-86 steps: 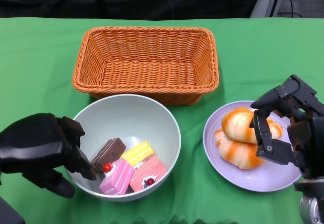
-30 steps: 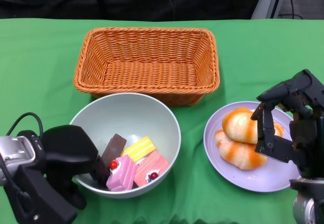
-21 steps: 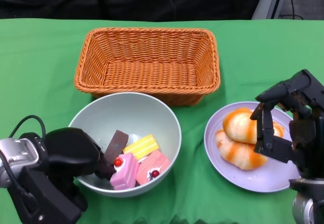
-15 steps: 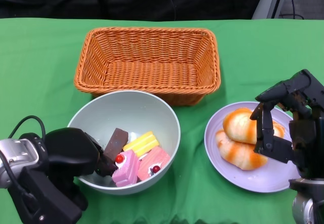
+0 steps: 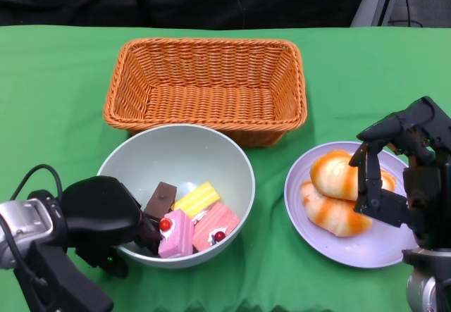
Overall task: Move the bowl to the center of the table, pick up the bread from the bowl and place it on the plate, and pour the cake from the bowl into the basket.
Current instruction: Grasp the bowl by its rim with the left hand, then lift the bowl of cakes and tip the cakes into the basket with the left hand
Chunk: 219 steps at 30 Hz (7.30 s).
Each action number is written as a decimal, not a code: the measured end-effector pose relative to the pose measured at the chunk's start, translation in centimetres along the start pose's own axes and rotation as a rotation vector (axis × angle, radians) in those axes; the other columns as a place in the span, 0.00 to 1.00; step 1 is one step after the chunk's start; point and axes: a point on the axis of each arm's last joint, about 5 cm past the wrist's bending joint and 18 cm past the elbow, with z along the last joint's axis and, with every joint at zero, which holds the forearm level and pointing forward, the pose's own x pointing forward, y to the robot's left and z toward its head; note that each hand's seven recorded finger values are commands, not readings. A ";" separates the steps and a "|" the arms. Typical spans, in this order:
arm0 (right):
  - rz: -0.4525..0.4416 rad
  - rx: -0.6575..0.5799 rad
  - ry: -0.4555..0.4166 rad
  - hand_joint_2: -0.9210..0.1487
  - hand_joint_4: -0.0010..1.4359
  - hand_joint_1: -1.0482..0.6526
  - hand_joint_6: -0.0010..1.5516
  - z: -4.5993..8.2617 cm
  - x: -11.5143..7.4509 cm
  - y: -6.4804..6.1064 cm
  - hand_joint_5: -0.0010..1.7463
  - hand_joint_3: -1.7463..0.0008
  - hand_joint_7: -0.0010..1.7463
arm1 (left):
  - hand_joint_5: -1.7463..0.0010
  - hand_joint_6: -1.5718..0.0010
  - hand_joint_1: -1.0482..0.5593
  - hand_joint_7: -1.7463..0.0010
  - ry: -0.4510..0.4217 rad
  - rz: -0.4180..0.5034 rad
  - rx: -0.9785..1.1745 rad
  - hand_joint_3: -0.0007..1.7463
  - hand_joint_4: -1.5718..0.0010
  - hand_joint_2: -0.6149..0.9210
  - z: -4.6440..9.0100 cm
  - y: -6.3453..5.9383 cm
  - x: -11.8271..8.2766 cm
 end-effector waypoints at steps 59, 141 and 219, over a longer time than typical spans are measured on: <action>0.003 0.011 0.015 0.49 0.50 0.61 0.41 -0.9 0.0 -0.1 0.97 0.23 0.80 | 0.00 0.63 0.60 0.09 -0.166 0.669 -0.141 0.15 0.58 0.99 0.5 -2.3 -2.8; 0.341 0.056 0.229 0.45 0.58 0.56 0.41 -4.7 -4.2 3.1 1.00 0.36 0.82 | 0.00 0.59 0.51 0.18 -0.055 0.926 -1.090 0.32 0.53 1.00 -0.4 11.0 9.5; 0.341 0.048 0.204 0.48 0.59 0.53 0.43 -5.2 -4.2 3.3 1.00 0.33 0.79 | 0.00 0.68 0.52 0.00 -0.312 0.770 -2.732 0.23 0.57 1.00 -1.6 10.9 10.8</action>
